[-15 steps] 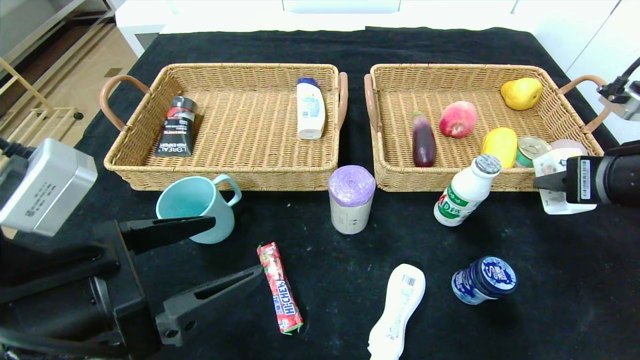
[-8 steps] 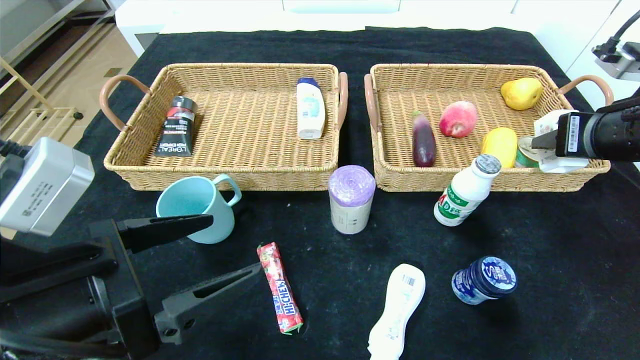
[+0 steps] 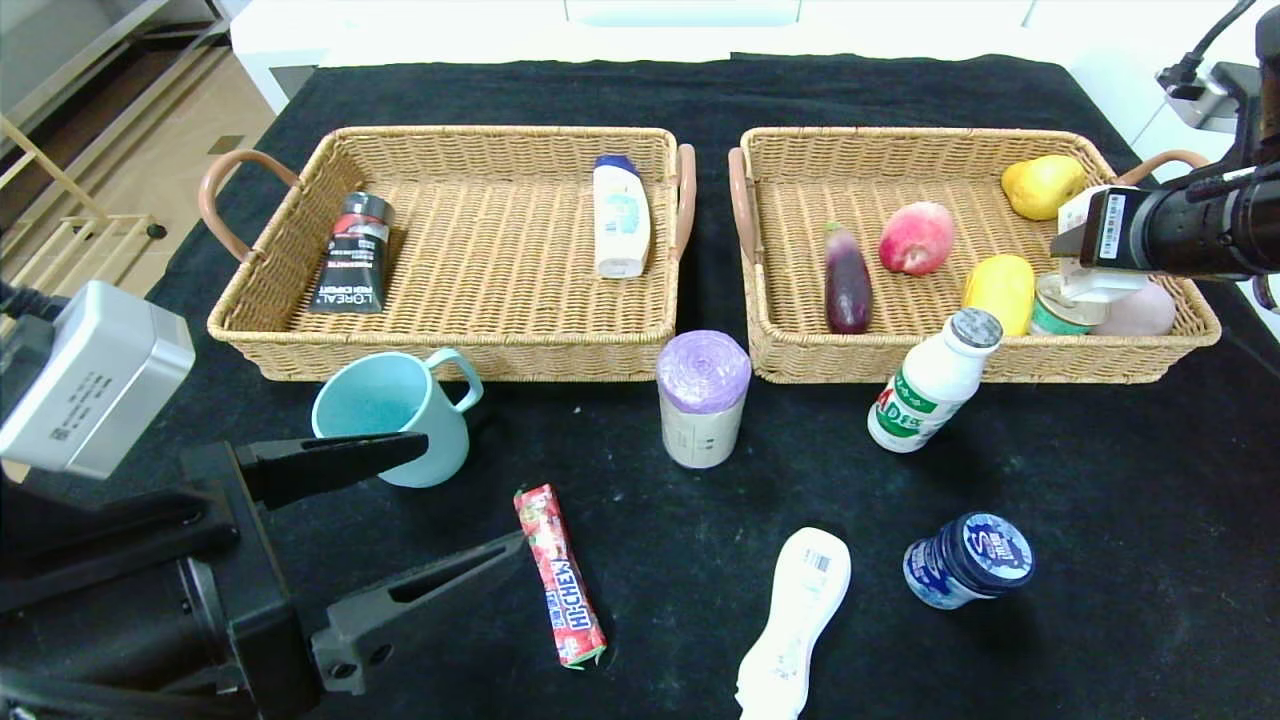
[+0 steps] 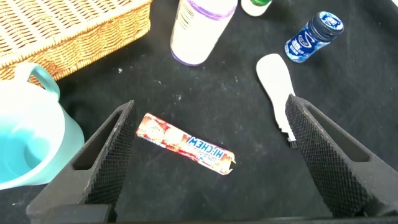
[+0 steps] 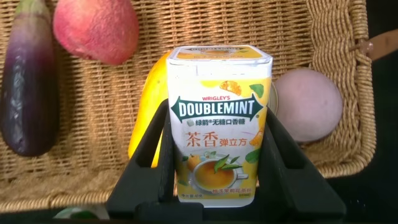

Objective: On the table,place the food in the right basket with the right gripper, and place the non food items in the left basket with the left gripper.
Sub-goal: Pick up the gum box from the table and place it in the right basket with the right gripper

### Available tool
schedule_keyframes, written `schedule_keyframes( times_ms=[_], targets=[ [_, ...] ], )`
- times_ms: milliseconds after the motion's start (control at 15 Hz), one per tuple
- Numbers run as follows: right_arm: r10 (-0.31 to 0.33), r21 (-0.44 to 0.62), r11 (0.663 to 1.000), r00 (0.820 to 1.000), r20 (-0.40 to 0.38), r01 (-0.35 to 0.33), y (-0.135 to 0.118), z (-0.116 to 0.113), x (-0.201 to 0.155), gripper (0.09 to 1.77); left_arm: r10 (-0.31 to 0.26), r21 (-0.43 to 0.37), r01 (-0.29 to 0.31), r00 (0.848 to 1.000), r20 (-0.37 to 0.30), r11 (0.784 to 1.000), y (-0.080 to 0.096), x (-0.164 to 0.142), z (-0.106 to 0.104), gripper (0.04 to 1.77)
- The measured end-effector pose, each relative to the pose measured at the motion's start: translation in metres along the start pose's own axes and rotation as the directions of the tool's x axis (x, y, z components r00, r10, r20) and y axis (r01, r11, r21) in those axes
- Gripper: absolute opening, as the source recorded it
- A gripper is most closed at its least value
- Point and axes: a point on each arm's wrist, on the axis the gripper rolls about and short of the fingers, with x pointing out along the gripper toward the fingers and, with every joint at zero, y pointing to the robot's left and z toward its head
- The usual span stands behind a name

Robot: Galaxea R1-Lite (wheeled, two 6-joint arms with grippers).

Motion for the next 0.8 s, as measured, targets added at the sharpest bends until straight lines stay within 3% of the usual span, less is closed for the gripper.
schedule_keyframes(
  times_ms=[733, 800],
  targets=[
    [-0.015, 0.014, 1.0, 1.0, 0.01, 0.015, -0.001, 0.002, 0.027, 0.81, 0.002, 0.006, -0.002, 1.0, 0.017, 1.0, 0.0, -0.003, 0.002, 1.72],
    [-0.02, 0.016, 1.0, 1.0, 0.011, 0.019, -0.002, 0.002, 0.028, 0.91, 0.002, 0.006, -0.003, 1.0, 0.018, 1.0, 0.0, -0.004, 0.002, 1.72]
  ],
)
